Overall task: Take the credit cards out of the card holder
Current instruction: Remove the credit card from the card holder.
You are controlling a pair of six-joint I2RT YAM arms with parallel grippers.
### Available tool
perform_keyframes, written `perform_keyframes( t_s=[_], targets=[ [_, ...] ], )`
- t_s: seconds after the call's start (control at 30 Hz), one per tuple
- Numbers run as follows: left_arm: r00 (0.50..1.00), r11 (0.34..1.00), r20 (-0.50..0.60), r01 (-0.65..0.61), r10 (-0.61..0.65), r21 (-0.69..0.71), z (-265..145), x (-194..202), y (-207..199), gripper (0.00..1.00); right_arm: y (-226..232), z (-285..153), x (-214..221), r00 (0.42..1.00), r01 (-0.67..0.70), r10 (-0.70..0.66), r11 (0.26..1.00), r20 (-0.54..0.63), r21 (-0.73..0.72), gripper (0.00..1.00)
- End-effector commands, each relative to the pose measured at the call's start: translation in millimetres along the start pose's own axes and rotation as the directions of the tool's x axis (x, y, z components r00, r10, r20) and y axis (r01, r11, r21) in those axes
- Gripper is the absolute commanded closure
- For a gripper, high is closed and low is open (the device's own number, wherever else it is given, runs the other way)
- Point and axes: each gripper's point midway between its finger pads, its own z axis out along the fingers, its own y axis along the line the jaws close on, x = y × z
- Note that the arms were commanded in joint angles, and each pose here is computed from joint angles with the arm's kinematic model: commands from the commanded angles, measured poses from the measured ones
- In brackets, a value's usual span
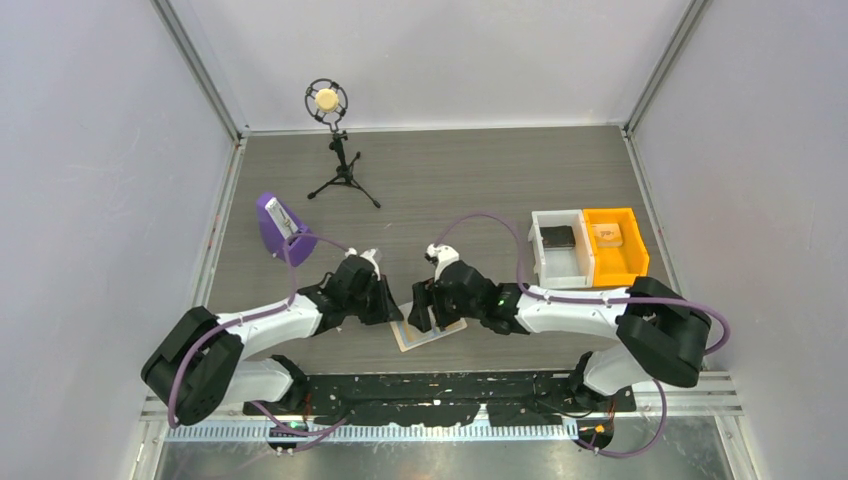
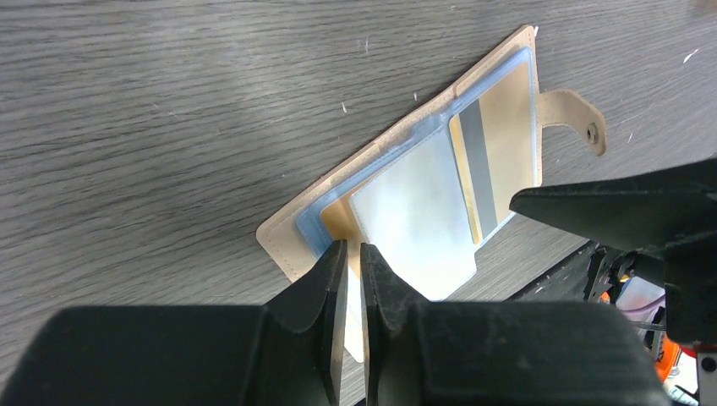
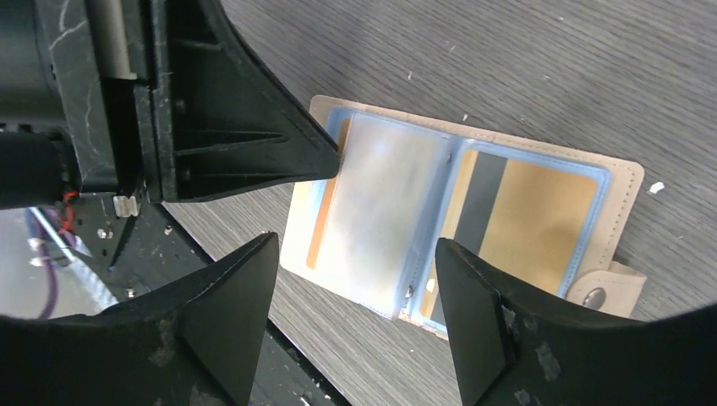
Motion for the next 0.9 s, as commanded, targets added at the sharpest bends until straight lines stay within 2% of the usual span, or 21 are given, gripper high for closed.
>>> perform_keyframes(
  t_s=[0.0,0.27,0.6,0.7,0.87],
  targets=[
    [1.0,1.0,-0.002,-0.018,0.018,0.007,0.1,-3.5,-6.4,0.87,-1.6,3.9,-8.1,0.988,0.147,-0.151,0.982,0.023,0.118,0.24],
    [1.0,0.999,-0.018,0.008,-0.007,0.032,3.8,1.2,-8.4,0.87,-1.7,8.4,2.4,0.97,0.24,-0.24,0.95,-0.024,0.199,0.16],
    [1.0,0.998,-0.017,0.026,-0.025,0.065,6.5,1.8,-13.0,0.87,-9.7,15.4,17.3,0.948,0.317,-0.303,0.907,-0.093,0.278,0.16],
    [0.999,0.997,-0.015,0.031,-0.03,0.075,6.0,1.2,-15.3,0.87,-12.9,15.9,18.5,0.941,0.339,-0.322,0.889,-0.107,0.309,0.19],
    [0.999,0.996,-0.014,0.042,-0.041,0.076,7.1,1.7,-14.6,0.87,-15.8,11.9,17.0,0.939,0.344,-0.33,0.879,-0.098,0.331,0.28]
  ],
)
